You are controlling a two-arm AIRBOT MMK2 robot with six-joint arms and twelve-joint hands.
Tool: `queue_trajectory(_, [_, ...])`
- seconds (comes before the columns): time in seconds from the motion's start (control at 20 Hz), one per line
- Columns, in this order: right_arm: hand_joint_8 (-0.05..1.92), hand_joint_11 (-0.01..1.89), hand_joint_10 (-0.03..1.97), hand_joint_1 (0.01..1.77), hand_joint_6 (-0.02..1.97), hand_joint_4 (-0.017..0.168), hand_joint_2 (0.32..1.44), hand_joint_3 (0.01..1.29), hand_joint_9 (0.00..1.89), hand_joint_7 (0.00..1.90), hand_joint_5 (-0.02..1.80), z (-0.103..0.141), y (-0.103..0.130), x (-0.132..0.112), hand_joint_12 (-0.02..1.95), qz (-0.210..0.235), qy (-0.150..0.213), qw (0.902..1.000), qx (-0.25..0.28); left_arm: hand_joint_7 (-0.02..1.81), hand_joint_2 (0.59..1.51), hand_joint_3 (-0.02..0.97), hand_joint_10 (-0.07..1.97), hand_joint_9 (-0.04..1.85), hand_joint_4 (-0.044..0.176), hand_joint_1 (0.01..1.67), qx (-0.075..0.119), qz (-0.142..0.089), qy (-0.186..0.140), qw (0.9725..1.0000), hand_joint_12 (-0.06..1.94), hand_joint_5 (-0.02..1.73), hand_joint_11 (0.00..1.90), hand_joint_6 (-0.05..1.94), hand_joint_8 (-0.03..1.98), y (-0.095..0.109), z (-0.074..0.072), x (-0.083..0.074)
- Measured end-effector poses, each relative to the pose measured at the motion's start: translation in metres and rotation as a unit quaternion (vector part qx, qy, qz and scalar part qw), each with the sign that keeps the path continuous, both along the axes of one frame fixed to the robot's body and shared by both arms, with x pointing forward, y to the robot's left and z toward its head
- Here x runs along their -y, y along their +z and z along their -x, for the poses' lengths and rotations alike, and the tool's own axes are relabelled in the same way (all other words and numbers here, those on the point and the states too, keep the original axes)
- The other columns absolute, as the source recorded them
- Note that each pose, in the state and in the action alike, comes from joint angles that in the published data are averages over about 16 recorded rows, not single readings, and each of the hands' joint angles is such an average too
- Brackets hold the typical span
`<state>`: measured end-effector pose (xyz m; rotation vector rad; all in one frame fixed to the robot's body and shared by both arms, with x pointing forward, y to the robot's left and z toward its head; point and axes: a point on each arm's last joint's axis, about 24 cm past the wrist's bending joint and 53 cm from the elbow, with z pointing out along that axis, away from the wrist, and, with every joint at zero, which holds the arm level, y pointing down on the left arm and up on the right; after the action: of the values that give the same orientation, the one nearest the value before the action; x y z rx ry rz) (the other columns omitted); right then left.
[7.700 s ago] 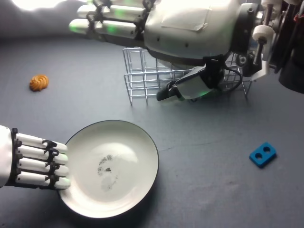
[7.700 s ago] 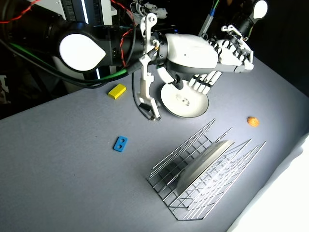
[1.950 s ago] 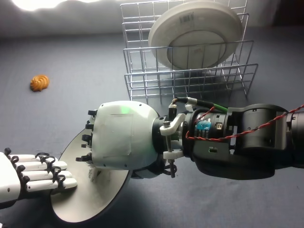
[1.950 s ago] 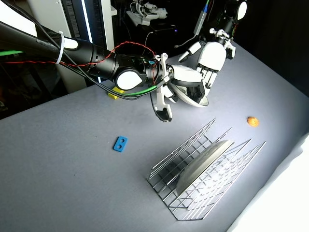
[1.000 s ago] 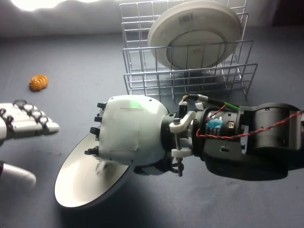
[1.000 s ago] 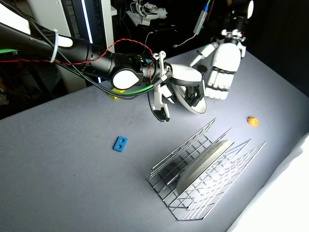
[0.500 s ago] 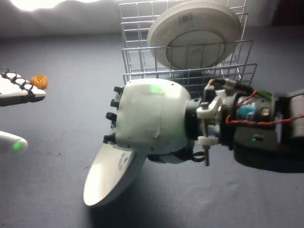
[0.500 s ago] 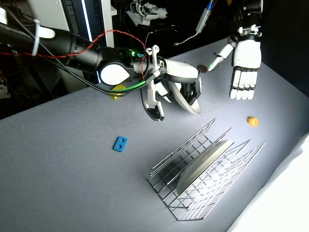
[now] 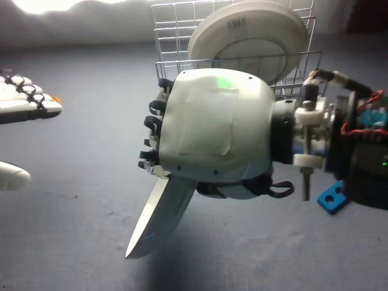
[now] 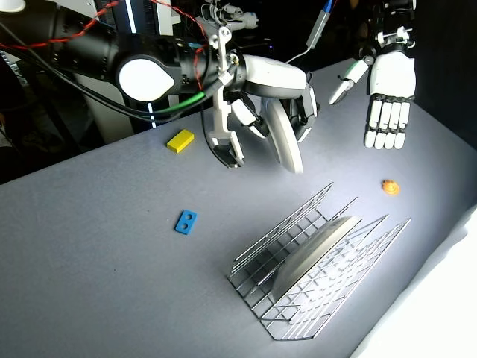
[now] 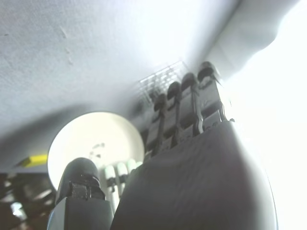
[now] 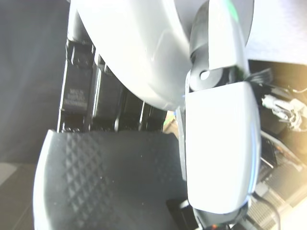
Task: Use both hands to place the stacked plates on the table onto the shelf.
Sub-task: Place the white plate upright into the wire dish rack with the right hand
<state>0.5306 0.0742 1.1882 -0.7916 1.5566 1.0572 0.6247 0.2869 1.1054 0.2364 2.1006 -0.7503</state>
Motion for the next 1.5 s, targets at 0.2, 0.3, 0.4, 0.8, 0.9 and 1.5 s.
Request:
queue_trajectory(0.2, [0.65, 0.96, 0.01, 1.21, 0.79, 0.029, 0.93, 0.01, 1.36, 1.18, 1.10, -0.007, 0.025, 0.013, 0.95, -0.033, -0.012, 0.9987, -0.038, 0.08, 1.110, 0.014, 0.01, 0.04, 0.003, 0.02, 0.016, -0.001, -0.026, 0.9995, 0.01, 0.06, 0.02, 0.01, 0.01, 0.011, 0.002, 0.005])
queue_trajectory(0.3, [0.65, 0.96, 0.01, 1.21, 0.79, 0.029, 0.93, 0.01, 1.36, 1.18, 1.10, -0.014, 0.037, 0.020, 0.95, -0.054, -0.019, 0.9961, -0.067, 0.07, 1.110, 0.014, 0.01, 0.04, 0.004, 0.02, 0.025, -0.001, -0.043, 0.9988, 0.01, 0.06, 0.02, 0.01, 0.01, 0.016, 0.004, 0.008])
queue_trajectory(0.4, [0.64, 0.96, 0.01, 1.21, 0.79, 0.029, 0.93, 0.01, 1.36, 1.18, 1.10, -0.022, 0.049, 0.027, 0.95, -0.077, -0.027, 0.9918, -0.099, 0.07, 1.110, 0.015, 0.01, 0.03, 0.005, 0.02, 0.033, -0.002, -0.061, 0.9976, 0.01, 0.06, 0.02, 0.01, 0.01, 0.021, 0.007, 0.011])
queue_trajectory(0.8, [0.64, 0.94, 0.01, 1.21, 0.78, 0.028, 0.93, 0.01, 1.37, 1.18, 1.10, -0.064, 0.076, 0.057, 0.96, -0.149, -0.074, 0.9607, -0.222, 0.06, 1.111, 0.015, 0.01, 0.02, 0.006, 0.02, 0.049, -0.003, -0.154, 0.9869, 0.01, 0.05, 0.02, 0.01, 0.01, 0.030, 0.032, 0.030])
queue_trajectory(0.9, [0.65, 0.94, 0.01, 1.22, 0.78, 0.028, 0.93, 0.01, 1.37, 1.18, 1.10, -0.074, 0.080, 0.063, 0.97, -0.163, -0.086, 0.9526, -0.242, 0.06, 1.111, 0.015, 0.01, 0.02, 0.006, 0.02, 0.050, -0.003, -0.178, 0.9827, 0.01, 0.04, 0.02, 0.01, 0.01, 0.032, 0.040, 0.035])
queue_trajectory(1.5, [0.68, 0.93, 0.01, 1.23, 0.78, 0.021, 0.93, 0.01, 1.37, 1.18, 1.08, -0.124, 0.074, 0.095, 0.99, -0.186, -0.147, 0.9326, -0.272, 0.06, 1.111, 0.015, 0.01, 0.02, 0.006, 0.02, 0.045, 0.016, -0.302, 0.9520, 0.01, 0.06, 0.02, 0.01, 0.01, 0.037, 0.092, 0.059])
